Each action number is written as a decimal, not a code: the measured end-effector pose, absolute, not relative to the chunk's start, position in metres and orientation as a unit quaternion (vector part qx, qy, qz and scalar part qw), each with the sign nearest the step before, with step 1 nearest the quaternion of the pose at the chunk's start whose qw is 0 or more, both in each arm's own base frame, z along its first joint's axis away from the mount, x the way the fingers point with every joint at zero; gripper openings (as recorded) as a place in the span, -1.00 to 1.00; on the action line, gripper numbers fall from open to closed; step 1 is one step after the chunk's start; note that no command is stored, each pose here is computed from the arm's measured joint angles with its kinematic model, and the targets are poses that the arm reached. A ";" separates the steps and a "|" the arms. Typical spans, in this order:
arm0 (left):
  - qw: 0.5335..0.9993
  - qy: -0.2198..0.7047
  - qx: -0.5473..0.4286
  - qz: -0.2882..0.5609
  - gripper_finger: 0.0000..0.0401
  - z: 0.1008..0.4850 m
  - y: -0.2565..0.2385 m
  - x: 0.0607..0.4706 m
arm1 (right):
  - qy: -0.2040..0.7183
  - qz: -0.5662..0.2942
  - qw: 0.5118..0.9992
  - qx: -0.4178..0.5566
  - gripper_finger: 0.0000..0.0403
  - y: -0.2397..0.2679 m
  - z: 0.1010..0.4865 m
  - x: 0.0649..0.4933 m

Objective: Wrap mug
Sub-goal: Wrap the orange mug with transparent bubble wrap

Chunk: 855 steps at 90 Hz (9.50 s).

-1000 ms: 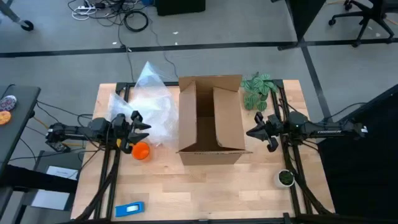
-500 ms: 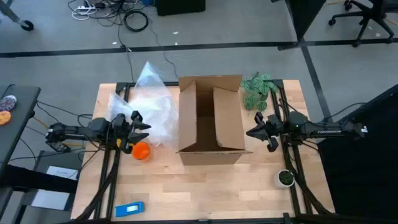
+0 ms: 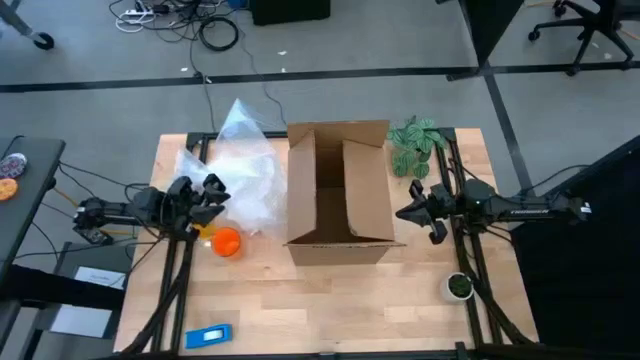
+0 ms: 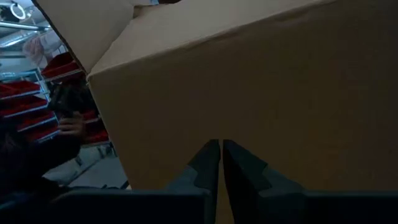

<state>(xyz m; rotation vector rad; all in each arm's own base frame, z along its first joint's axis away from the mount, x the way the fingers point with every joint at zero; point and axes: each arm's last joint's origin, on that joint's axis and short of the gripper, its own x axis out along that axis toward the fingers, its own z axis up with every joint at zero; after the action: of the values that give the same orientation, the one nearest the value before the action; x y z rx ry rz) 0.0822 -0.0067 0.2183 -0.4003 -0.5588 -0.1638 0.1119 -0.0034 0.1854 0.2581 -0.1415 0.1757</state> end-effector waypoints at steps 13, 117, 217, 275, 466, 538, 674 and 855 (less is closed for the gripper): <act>0.929 -0.306 -0.188 -0.086 -0.21 0.224 -0.006 0.078 | -0.070 0.087 0.985 0.128 -0.99 -0.003 0.185 0.112; 0.994 -0.029 -0.079 -0.067 -0.56 0.307 -0.013 0.126 | -0.071 0.087 0.985 0.128 -0.99 -0.003 0.185 0.112; 0.932 0.331 -0.148 -0.016 -1.00 0.357 -0.038 0.140 | -0.071 0.087 0.985 0.128 -0.99 -0.003 0.185 0.112; 0.866 0.464 -0.183 0.025 -1.00 0.332 -0.052 0.142 | -0.071 0.087 0.985 0.128 -0.99 -0.003 0.185 0.112; 0.727 0.650 -0.186 0.119 0.03 0.283 -0.086 0.168 | -0.071 0.087 0.985 0.128 -0.99 -0.003 0.185 0.112; 0.682 0.700 -0.145 0.154 0.29 0.249 -0.102 0.195 | -0.102 0.103 0.958 0.247 -0.99 -0.004 0.194 0.110; 0.680 0.710 -0.118 0.140 0.29 0.239 -0.100 0.192 | -0.102 0.123 0.959 0.235 -0.99 0.008 0.194 0.122; 0.685 0.712 -0.111 0.106 -0.93 0.177 -0.095 0.181 | -0.083 0.136 0.976 0.147 -1.00 0.020 0.251 0.165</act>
<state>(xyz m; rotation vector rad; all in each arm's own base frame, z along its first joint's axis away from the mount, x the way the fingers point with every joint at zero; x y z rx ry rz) 0.1806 -0.0949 0.1774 -0.2495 1.5956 0.2380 0.1654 0.0197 0.2510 0.2957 -0.1671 0.2737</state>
